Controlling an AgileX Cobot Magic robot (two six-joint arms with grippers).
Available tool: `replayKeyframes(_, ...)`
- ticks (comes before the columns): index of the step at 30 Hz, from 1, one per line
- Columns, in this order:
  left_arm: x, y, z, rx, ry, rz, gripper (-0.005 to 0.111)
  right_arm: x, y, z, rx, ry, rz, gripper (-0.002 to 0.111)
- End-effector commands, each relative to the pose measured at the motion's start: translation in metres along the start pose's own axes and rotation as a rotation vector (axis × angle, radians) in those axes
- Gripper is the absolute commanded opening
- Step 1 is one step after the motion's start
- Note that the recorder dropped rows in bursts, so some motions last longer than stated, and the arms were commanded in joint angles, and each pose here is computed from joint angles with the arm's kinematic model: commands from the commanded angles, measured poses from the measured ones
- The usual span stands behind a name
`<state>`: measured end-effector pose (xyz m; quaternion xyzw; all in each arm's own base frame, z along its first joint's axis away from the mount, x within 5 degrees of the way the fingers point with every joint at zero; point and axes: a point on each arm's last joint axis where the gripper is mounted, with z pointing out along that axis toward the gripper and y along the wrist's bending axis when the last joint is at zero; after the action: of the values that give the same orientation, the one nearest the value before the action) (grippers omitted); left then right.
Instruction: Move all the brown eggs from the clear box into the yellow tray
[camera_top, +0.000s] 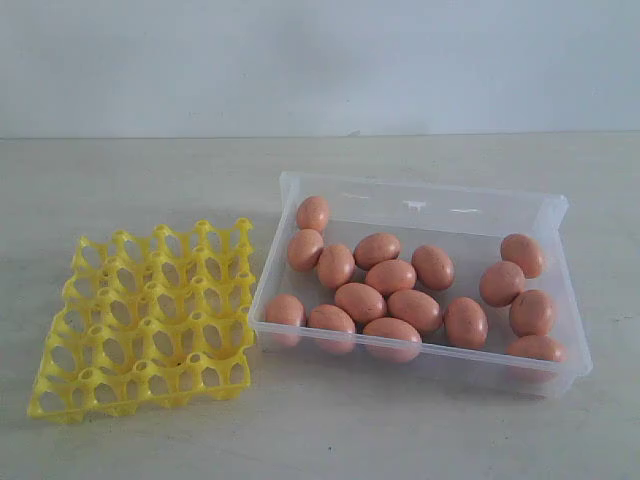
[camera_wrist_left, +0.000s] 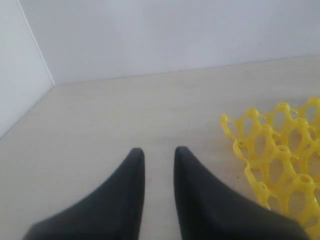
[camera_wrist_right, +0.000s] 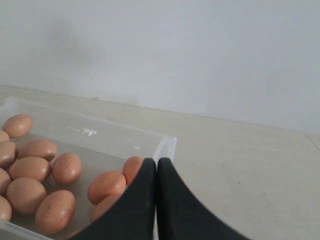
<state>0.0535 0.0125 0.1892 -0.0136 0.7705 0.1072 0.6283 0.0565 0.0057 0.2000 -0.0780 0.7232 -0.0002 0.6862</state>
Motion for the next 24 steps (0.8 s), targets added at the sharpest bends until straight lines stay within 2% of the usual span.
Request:
replayKeyframes(1,0.001,0.000,0.000,0.004,-0.001,-0.003,0.022,-0.002,0.000,0.000,0.007,-0.017,-0.001,0.000)
replayKeyframes(19,0.001,0.000,0.000,0.004,-0.001,-0.003,0.022,-0.002,0.000,0.000,0.007,-0.017,-0.001,0.000)
replayKeyframes(21,0.001,0.000,0.000,0.004,-0.001,-0.003,0.022,-0.009,0.000,-0.001,0.002,-0.097,0.119,0.000)
replayKeyframes(22,0.001,0.000,0.000,0.004,-0.001,-0.003,0.022,-0.022,-0.001,-0.003,-0.008,-0.247,0.195,0.000)
replayKeyframes(23,0.001,0.000,0.000,0.004,-0.001,-0.003,0.022,-0.031,-0.002,-0.006,-0.013,-0.352,0.196,0.000)
replayKeyframes(24,0.001,0.000,0.000,0.004,-0.001,-0.003,0.022,-0.048,-0.003,-0.014,-0.021,-0.561,0.193,0.000)
